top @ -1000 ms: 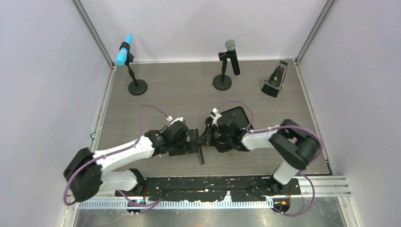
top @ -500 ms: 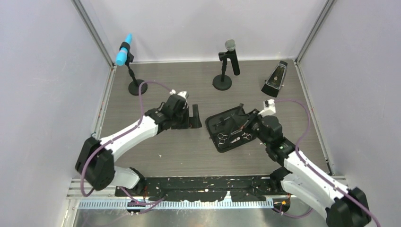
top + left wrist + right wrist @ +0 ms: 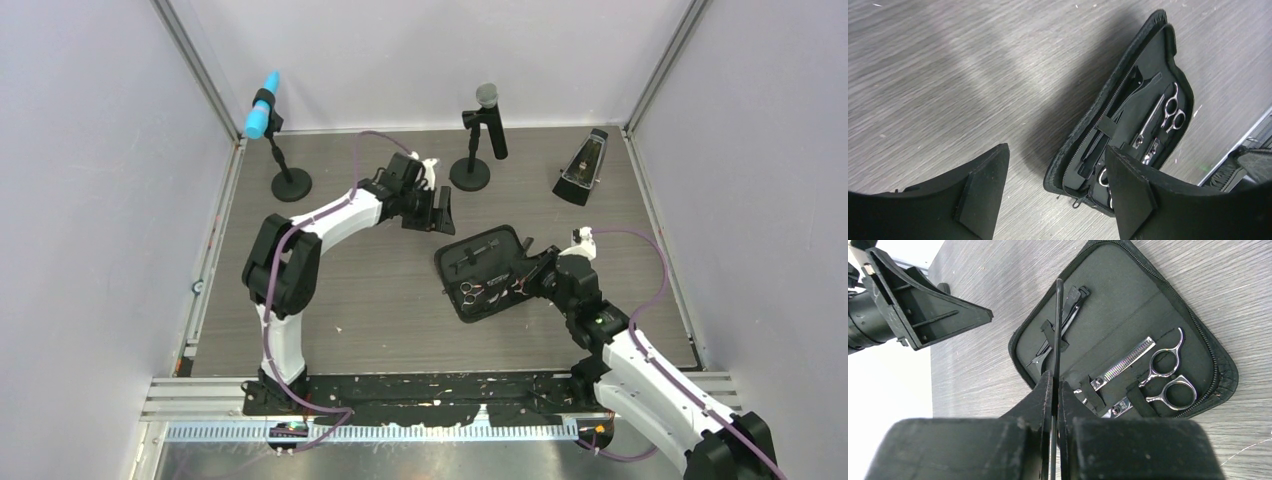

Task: Sort the hair-cutting tools
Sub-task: Adjust the hairdressing tool bag at the center of the board.

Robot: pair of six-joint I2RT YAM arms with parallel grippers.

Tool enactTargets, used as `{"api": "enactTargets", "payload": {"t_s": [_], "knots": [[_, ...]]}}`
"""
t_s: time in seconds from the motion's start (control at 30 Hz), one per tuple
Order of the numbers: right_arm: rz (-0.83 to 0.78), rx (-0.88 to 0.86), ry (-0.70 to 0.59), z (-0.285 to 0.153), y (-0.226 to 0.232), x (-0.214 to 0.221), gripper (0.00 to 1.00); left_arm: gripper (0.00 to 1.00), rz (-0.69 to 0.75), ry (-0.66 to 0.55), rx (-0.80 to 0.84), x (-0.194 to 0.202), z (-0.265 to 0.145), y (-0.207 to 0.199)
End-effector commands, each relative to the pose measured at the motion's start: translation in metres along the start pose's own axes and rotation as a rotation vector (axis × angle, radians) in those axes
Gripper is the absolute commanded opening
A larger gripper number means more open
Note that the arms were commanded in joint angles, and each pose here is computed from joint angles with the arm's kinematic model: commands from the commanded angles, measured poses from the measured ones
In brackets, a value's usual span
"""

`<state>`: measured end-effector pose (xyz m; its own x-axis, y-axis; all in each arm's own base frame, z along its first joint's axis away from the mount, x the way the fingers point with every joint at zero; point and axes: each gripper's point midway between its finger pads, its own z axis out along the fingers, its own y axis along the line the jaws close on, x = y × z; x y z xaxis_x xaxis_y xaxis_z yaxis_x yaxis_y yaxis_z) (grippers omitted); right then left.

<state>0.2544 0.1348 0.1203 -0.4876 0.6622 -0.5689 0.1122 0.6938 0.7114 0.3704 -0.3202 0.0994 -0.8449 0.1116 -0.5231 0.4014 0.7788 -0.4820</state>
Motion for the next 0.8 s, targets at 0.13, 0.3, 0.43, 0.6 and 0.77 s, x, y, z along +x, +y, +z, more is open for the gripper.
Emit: {"api": "enactTargets", "payload": {"t_s": [0.13, 0.3, 0.43, 0.6, 0.77], "knots": [[0.016, -0.011, -0.030, 0.004, 0.002, -0.008, 0.05, 0.65, 0.039, 0.116, 0.130, 0.025, 0.016, -0.015], [0.014, -0.020, -0.023, 0.006, 0.004, -0.009, 0.05, 0.50, 0.019, 0.163, 0.131, 0.054, 0.017, -0.013], [-0.008, -0.034, -0.006, 0.008, 0.008, -0.008, 0.05, 0.36, -0.013, 0.107, 0.086, 0.063, 0.008, -0.004], [-0.045, -0.042, 0.042, 0.013, 0.010, 0.000, 0.05, 0.16, -0.066, 0.063, 0.057, 0.077, -0.007, 0.001], [-0.027, -0.116, 0.099, 0.017, 0.027, 0.008, 0.05, 0.00, -0.268, -0.021, -0.014, 0.104, -0.038, 0.010]]}}
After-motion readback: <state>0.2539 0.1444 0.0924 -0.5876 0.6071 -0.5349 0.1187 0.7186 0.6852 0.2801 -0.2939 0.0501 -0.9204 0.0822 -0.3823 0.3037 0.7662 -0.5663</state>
